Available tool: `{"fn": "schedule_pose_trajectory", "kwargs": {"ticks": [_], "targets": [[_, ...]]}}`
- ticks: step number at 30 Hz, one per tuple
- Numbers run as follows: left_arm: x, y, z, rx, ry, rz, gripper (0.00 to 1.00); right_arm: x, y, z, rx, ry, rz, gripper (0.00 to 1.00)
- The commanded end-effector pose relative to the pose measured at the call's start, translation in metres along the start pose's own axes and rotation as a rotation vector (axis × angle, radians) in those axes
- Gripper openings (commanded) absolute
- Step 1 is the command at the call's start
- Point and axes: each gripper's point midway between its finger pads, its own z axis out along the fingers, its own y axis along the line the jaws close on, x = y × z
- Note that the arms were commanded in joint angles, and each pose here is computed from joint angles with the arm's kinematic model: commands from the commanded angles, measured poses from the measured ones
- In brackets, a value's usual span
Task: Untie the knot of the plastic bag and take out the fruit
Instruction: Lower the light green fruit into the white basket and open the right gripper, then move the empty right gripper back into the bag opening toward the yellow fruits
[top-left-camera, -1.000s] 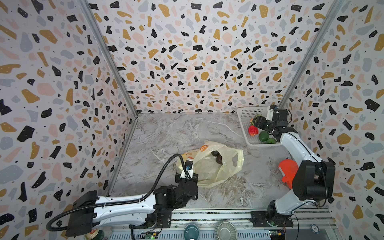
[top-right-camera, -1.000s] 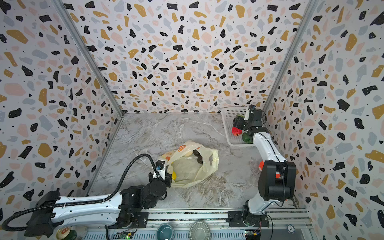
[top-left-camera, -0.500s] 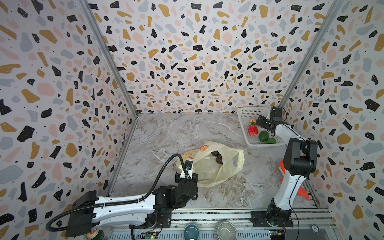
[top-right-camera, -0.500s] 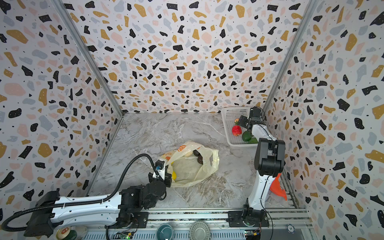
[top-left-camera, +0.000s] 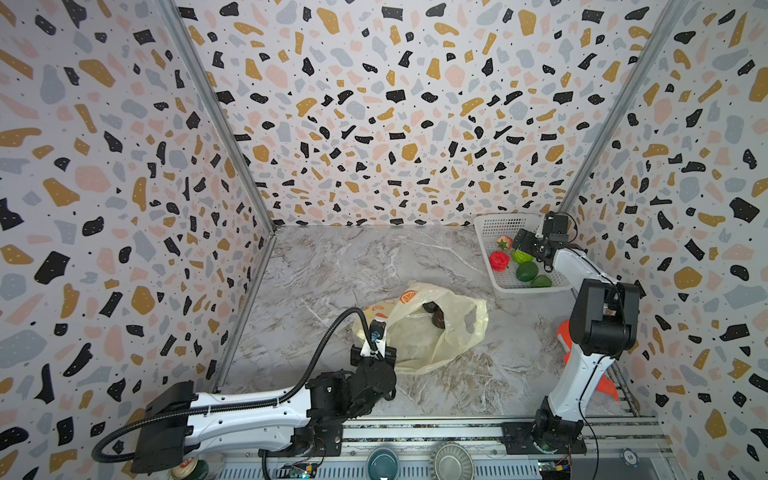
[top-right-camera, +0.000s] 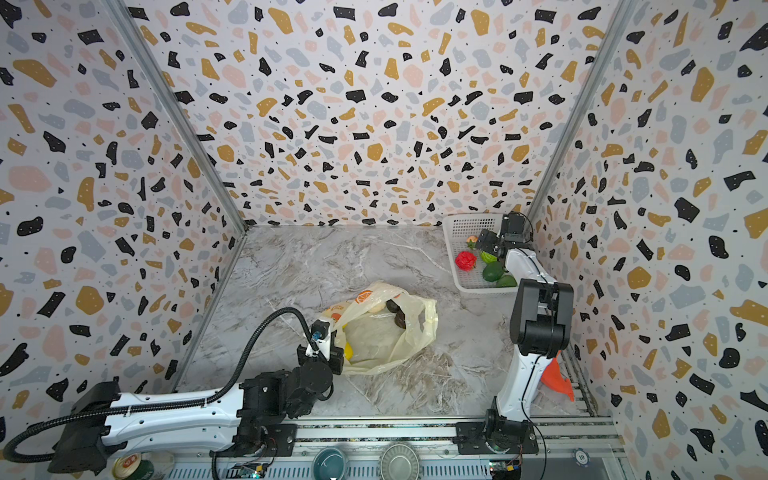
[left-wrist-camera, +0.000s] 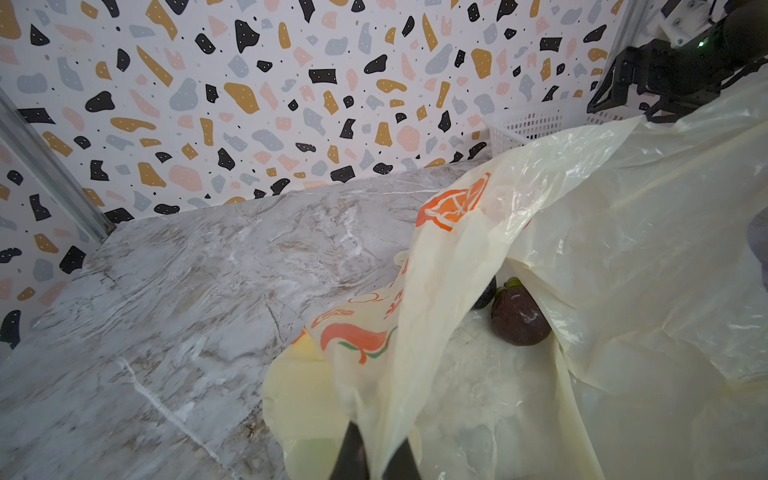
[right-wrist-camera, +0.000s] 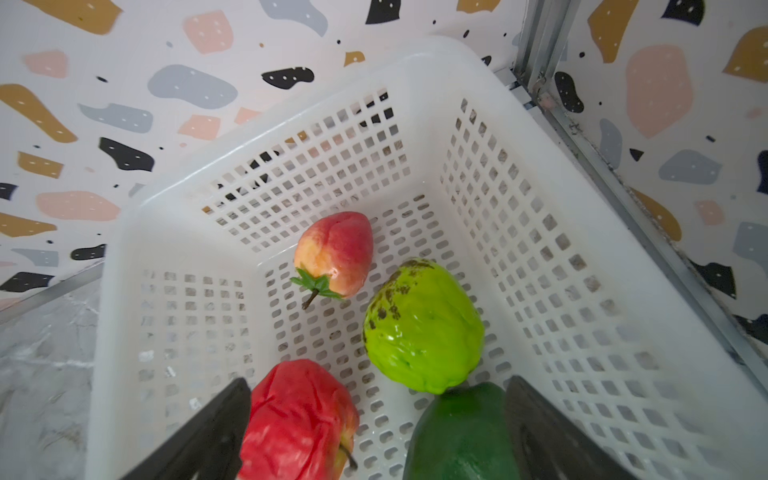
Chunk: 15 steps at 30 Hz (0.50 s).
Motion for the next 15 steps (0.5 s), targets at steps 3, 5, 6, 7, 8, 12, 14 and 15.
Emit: {"fn": "schedule_pose_trajectory", "kwargs": {"ticks": [3,5,6,7,8,12,14,15], "targets": [[-0.009,0.001,0.0,-0.009,-0.026,-0.045,0.0,-0.018,0.024,-0.053,-0.104,-0.028,-0.007,0.96],[-0.009,0.002,0.0,-0.011,-0.028,-0.049,0.0,-0.013,0.033,-0.07,-0.15,-0.02,-0.011,0.95],[-0.009,0.002,0.0,-0.012,-0.028,-0.048,0.0,-0.011,0.036,-0.078,-0.172,-0.017,-0.013,0.95],[-0.009,0.002,0.0,-0.013,-0.029,-0.049,0.0,-0.01,0.043,-0.089,-0.201,-0.021,-0.02,0.95],[-0.01,0.003,-0.001,-0.013,-0.029,-0.05,0.0,-0.009,0.049,-0.099,-0.224,-0.023,-0.027,0.95],[-0.011,0.003,-0.001,-0.015,-0.033,-0.05,0.0,0.005,0.087,-0.148,-0.349,-0.002,-0.082,0.95],[-0.011,0.003,-0.001,-0.015,-0.034,-0.05,0.0,0.014,0.113,-0.176,-0.434,0.005,-0.118,0.95],[-0.012,0.004,-0.001,-0.015,-0.035,-0.051,0.0,0.019,0.126,-0.191,-0.468,0.009,-0.144,0.95]]}}
